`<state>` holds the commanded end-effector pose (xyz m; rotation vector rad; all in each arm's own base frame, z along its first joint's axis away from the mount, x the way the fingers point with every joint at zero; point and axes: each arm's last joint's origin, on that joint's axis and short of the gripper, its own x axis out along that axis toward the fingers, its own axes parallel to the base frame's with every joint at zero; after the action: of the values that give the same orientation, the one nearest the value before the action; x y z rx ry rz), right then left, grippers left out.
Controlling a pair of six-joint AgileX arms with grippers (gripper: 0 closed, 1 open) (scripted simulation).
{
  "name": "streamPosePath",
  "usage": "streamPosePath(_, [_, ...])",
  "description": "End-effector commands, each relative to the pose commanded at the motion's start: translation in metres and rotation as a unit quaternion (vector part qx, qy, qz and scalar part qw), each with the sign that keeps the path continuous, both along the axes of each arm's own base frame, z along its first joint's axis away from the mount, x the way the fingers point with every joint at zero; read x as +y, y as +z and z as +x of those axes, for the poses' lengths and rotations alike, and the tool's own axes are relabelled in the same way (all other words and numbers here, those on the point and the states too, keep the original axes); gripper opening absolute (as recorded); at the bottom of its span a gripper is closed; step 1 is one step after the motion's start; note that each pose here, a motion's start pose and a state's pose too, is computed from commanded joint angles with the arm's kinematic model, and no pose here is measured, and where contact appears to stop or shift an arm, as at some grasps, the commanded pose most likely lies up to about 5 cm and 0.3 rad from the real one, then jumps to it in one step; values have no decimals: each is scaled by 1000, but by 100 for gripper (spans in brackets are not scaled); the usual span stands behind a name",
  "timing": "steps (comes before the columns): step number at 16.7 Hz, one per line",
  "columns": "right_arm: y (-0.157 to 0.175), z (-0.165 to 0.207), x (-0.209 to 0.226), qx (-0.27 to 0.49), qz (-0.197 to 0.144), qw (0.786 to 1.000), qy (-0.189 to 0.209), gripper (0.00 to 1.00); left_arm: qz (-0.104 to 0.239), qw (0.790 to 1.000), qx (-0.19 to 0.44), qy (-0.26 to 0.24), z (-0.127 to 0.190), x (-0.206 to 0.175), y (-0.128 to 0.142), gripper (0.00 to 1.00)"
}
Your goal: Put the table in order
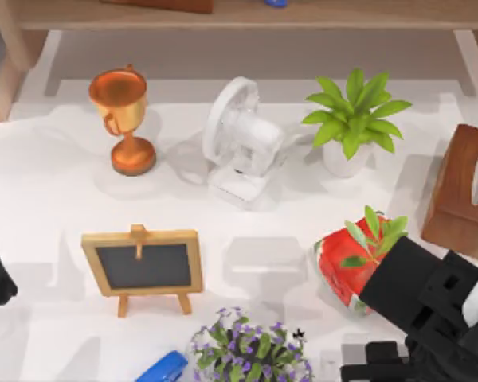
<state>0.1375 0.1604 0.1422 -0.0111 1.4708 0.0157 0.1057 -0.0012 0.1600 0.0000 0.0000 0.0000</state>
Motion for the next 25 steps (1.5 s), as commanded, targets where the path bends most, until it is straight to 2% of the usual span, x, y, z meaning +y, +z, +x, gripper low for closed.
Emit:
streamPosePath(6, [0,0,0,0,0,1000,0,98,0,1000,0,0,0,0,0,100])
streamPosePath(17, [1,2,0,-4,6,1000,-1,100,0,1000,0,0,0,0,0,100])
streamPosePath(19, [8,13,-2,-26,38,999,-3,100,0,1000,0,0,0,0,0,100])
streamPosePath(21, [26,33,-7,-78,95,992,-5,100,0,1000,0,0,0,0,0,100])
streamPosePath(23, [46,61,-20,-157,152,976,-5,100,0,1000,0,0,0,0,0,100])
streamPosePath(25, [59,93,-45,-246,180,952,-3,100,0,1000,0,0,0,0,0,100])
